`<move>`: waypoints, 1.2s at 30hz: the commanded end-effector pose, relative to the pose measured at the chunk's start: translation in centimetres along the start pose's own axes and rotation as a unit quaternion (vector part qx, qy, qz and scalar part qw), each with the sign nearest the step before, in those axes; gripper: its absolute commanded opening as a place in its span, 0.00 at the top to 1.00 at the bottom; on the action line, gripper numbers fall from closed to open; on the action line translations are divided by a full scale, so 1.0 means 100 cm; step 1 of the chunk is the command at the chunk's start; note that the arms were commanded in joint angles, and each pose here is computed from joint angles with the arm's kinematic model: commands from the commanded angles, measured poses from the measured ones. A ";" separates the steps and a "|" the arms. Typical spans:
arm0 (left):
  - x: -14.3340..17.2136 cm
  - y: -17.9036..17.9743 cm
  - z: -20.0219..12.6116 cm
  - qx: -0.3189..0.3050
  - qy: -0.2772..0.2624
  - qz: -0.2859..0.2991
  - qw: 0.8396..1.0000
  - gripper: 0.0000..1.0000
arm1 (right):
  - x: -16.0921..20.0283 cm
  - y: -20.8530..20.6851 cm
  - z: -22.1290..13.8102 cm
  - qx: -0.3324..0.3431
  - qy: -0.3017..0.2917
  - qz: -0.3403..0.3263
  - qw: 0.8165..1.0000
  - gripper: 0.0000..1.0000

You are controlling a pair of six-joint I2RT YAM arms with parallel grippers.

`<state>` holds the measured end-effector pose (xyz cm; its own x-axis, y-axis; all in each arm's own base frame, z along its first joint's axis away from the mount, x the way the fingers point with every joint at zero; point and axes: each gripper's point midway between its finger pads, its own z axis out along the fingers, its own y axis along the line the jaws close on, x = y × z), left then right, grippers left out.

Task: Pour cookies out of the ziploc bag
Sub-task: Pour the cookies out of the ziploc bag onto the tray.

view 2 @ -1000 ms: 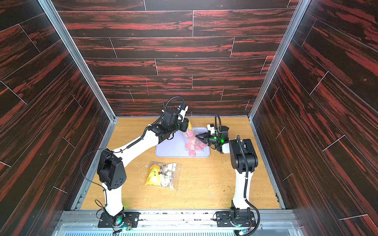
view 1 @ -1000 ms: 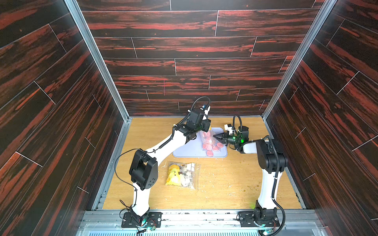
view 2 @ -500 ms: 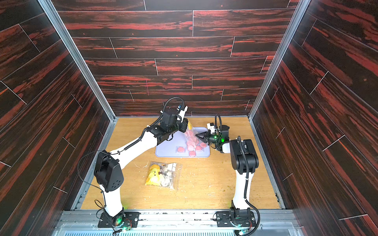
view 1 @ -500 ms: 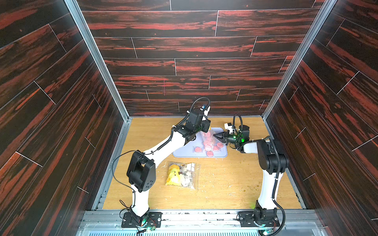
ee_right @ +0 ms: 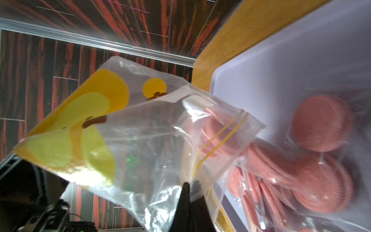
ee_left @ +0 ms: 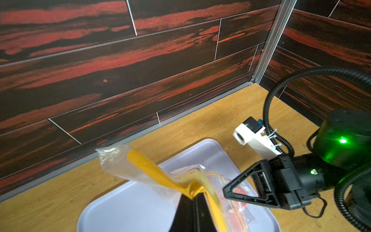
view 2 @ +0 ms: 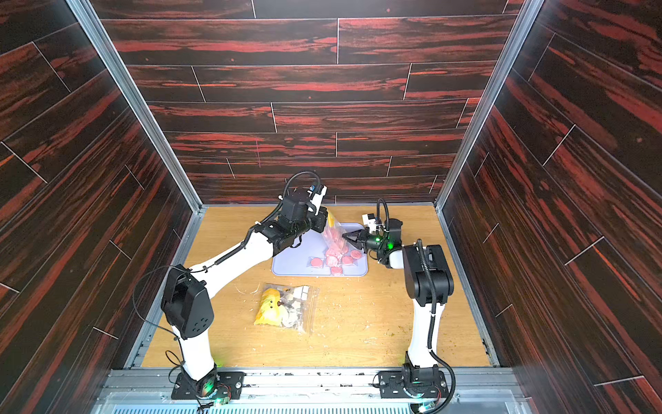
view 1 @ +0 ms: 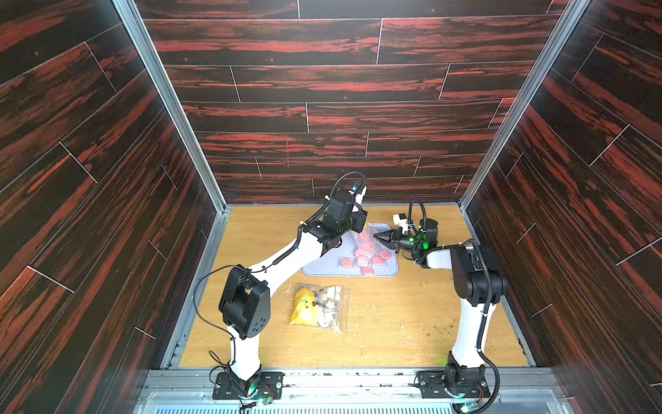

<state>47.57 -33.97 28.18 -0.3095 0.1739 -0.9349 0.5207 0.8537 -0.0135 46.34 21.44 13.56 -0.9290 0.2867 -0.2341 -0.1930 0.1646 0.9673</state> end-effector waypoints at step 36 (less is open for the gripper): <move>-0.025 -0.032 -0.032 0.000 -0.027 0.105 0.994 1.00 | 0.011 -0.017 0.005 -0.025 0.014 -0.008 1.000 0.96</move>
<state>45.08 -35.84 29.27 -0.2031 0.3055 -0.9303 0.5749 0.8063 0.1393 46.13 21.72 13.19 -0.9290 0.2709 -0.2520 -0.2252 0.1262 0.9661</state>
